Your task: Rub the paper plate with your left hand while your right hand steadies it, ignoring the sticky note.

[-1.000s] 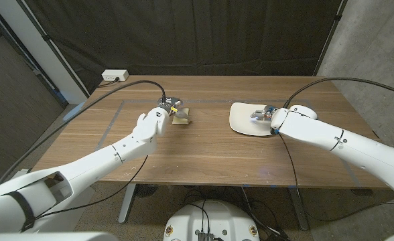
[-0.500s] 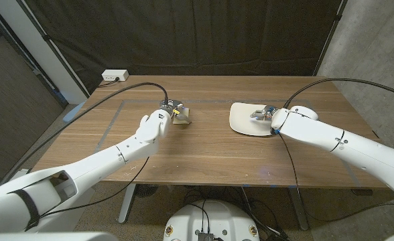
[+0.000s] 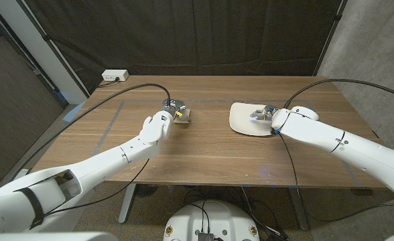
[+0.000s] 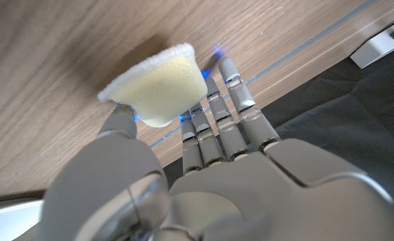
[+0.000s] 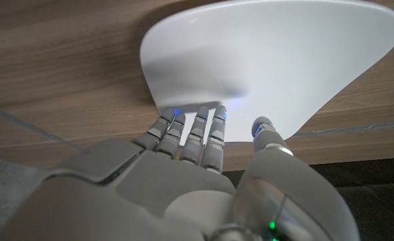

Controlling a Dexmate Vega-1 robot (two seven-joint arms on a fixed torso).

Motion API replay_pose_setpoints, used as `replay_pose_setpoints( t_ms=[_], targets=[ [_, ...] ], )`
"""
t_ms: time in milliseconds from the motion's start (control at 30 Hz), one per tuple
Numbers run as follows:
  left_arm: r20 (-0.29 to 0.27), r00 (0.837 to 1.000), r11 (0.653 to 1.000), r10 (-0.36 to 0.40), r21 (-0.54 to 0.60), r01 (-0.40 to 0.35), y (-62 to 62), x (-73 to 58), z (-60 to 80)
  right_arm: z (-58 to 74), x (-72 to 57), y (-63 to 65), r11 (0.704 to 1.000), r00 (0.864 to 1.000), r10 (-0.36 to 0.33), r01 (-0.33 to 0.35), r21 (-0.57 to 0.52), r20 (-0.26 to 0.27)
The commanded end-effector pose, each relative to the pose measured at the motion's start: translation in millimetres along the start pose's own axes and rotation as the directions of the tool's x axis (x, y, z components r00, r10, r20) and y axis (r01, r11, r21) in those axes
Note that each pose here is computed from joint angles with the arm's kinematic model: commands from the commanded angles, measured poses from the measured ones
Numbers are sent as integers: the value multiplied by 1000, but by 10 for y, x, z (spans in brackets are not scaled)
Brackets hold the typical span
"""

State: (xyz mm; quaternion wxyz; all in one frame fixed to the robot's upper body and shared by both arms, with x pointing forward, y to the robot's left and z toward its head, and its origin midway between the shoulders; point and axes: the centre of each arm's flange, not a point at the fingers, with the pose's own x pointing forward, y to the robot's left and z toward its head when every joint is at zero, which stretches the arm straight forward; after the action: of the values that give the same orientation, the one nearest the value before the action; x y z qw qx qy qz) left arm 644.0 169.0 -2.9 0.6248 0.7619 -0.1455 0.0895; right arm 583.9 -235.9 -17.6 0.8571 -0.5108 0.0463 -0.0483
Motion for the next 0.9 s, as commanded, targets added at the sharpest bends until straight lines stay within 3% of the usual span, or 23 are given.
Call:
replay_pose_setpoints(
  t_ms=[33, 233, 433, 733, 767, 867, 900],
  targets=[
    [-42, 993, 993, 113, 24, -112, -17, -25, 27, 6, 25, -26, 1000, 1000, -2, 2, 5, 8],
    [-73, 963, 965, 261, 38, -259, -7, -90, 32, -1, 33, -35, 1000, 1000, -4, 4, 5, 10],
    [-81, 932, 935, 353, 13, -354, 34, -146, 14, -2, 47, -46, 1000, 1000, -4, 4, 5, 12],
    [-75, 848, 844, 525, -78, -530, 137, -229, -6, -6, 64, -50, 1000, 1000, -5, 5, 4, 12],
    [-67, 829, 822, 555, -110, -559, 162, -234, -3, -5, 65, -56, 1000, 1000, -6, 6, 3, 10],
    [-62, 809, 798, 584, -140, -587, 190, -237, 4, -3, 69, -61, 1000, 1000, -5, 5, 5, 9],
    [-42, 791, 772, 611, -188, -607, 215, -234, 9, -1, 73, -66, 1000, 1000, -6, 6, 1, 9]
  ],
)
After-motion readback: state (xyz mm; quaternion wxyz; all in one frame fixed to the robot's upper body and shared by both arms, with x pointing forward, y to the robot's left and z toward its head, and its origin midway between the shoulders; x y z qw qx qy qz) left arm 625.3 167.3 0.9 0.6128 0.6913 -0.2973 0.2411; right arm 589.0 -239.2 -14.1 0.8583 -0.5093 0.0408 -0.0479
